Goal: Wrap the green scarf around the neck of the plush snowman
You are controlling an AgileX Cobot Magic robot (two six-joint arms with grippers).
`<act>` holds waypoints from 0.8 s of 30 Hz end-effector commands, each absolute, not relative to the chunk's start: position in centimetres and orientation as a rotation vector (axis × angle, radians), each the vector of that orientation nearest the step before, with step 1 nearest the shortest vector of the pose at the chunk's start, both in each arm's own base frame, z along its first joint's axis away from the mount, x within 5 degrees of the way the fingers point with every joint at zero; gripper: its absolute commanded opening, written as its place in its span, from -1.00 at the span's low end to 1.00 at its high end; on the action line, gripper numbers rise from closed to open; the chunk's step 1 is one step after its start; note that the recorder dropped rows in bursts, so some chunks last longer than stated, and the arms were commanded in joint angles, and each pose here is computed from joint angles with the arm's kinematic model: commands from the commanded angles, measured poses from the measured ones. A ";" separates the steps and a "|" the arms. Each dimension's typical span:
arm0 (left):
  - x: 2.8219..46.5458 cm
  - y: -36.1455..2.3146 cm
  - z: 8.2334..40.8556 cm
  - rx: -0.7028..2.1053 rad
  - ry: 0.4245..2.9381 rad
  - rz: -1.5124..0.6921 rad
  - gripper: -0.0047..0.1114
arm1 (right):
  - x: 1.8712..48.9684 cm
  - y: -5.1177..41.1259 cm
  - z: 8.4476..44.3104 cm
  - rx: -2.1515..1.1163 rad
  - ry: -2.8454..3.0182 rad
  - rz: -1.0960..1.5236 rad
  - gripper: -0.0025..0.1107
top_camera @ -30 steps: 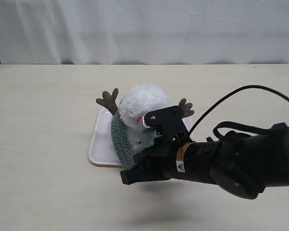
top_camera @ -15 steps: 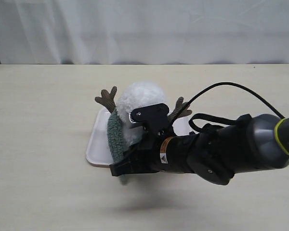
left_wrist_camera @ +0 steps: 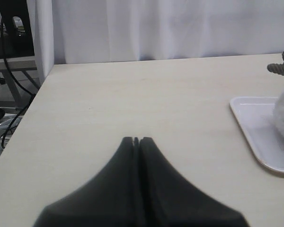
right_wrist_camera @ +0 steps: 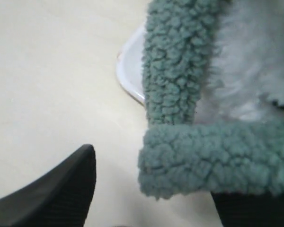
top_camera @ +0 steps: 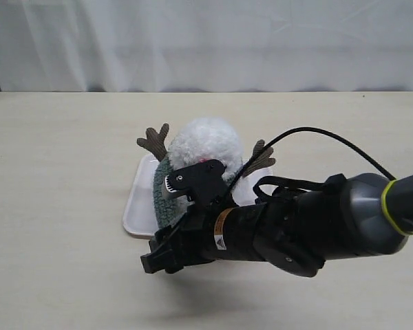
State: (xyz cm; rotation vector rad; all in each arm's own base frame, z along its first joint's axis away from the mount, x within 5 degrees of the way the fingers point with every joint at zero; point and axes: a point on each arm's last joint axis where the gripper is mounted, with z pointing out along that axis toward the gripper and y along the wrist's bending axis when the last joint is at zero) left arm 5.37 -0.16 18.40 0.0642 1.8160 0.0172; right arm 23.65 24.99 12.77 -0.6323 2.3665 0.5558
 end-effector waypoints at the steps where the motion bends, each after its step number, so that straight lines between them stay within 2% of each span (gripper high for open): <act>1: 5.4 -0.1 18.4 0.052 1.806 0.013 -0.92 | 24.7 25.2 12.3 -0.590 2.418 0.522 0.16; 10: 5.4 -0.1 18.4 0.052 1.806 0.013 -0.92 | 26.1 26.8 11.2 -0.535 2.443 0.536 0.11; 13: 5.4 -0.1 18.4 0.052 1.806 0.013 -0.92 | 26.2 26.9 11.1 -0.535 2.443 0.535 -0.12; 15: 5.4 -0.1 18.4 0.052 1.806 0.013 -0.92 | 26.3 26.8 11.1 -0.545 2.441 0.529 -0.36; 18: 5.4 -0.1 18.4 0.052 1.806 0.013 -0.92 | 26.1 26.4 10.8 -0.637 2.458 0.452 -0.89; 24: 5.4 -0.2 18.4 0.051 1.808 0.012 -0.92 | 25.3 24.4 11.7 -0.807 2.568 0.170 -0.89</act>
